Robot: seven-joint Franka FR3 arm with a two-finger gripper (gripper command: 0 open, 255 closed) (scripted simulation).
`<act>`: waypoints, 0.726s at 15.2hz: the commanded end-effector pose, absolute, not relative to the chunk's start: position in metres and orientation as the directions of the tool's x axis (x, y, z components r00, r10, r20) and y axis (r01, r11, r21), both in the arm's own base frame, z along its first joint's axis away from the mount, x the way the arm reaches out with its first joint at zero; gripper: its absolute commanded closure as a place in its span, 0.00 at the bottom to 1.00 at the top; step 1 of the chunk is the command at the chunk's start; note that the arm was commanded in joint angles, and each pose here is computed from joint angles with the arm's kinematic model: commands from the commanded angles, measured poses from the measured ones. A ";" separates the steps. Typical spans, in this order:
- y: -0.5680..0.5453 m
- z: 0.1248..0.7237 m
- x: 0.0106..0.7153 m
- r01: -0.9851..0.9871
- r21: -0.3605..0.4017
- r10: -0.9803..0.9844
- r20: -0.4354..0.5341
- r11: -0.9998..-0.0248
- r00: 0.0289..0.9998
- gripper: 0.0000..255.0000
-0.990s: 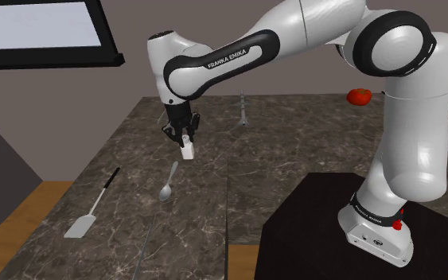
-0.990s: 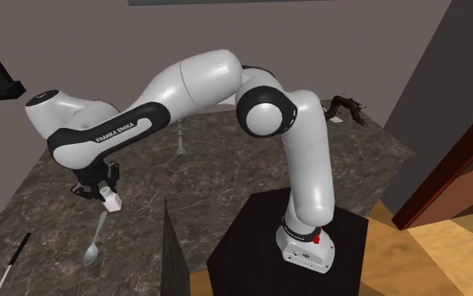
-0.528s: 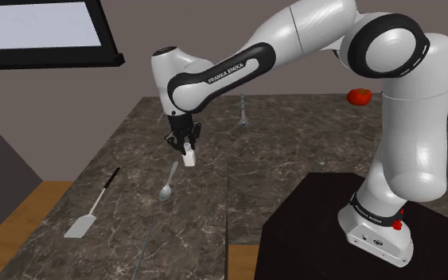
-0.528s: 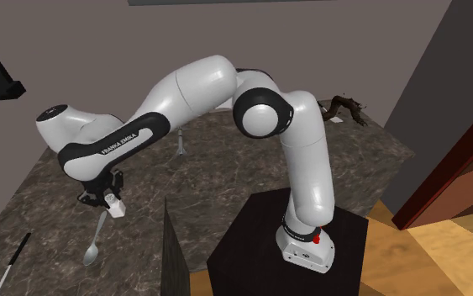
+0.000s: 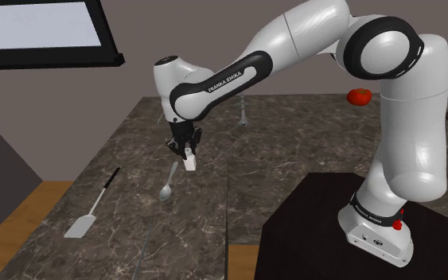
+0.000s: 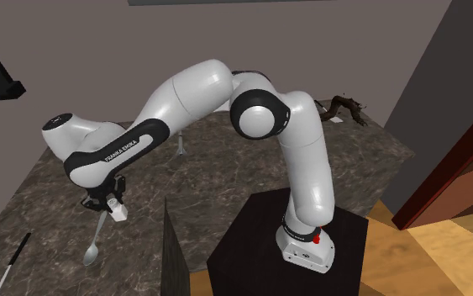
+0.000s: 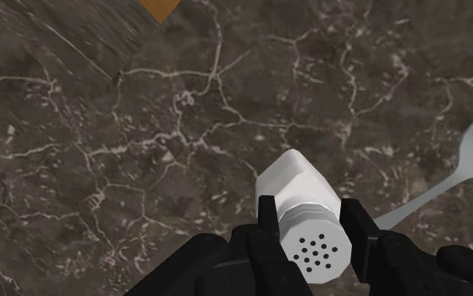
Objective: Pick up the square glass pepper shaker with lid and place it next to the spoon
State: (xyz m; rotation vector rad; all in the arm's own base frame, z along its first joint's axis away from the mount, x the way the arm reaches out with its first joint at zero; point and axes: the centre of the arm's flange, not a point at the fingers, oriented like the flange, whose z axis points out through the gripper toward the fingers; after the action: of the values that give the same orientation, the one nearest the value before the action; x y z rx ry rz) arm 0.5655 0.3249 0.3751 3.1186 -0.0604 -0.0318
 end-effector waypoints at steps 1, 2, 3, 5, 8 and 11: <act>0.325 0.375 0.566 -0.039 0.023 -0.039 -0.020 -0.999 0.999 1.00; 0.325 0.375 0.566 -0.039 0.023 -0.039 -0.020 -0.999 0.999 1.00; 0.325 0.375 0.566 -0.039 0.023 -0.039 -0.020 -0.999 0.999 1.00; 0.325 0.375 0.566 -0.039 0.023 -0.039 -0.020 -0.999 0.999 0.00; 0.325 0.375 0.566 -0.039 0.023 -0.039 -0.020 -0.999 0.999 0.00; 0.325 0.401 0.566 -0.039 0.023 -0.039 -0.020 -0.999 0.999 0.00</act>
State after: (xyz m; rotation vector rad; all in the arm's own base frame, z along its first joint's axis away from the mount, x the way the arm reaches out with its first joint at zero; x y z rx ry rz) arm 0.5677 0.3256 0.3887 3.1189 -0.0605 -0.0306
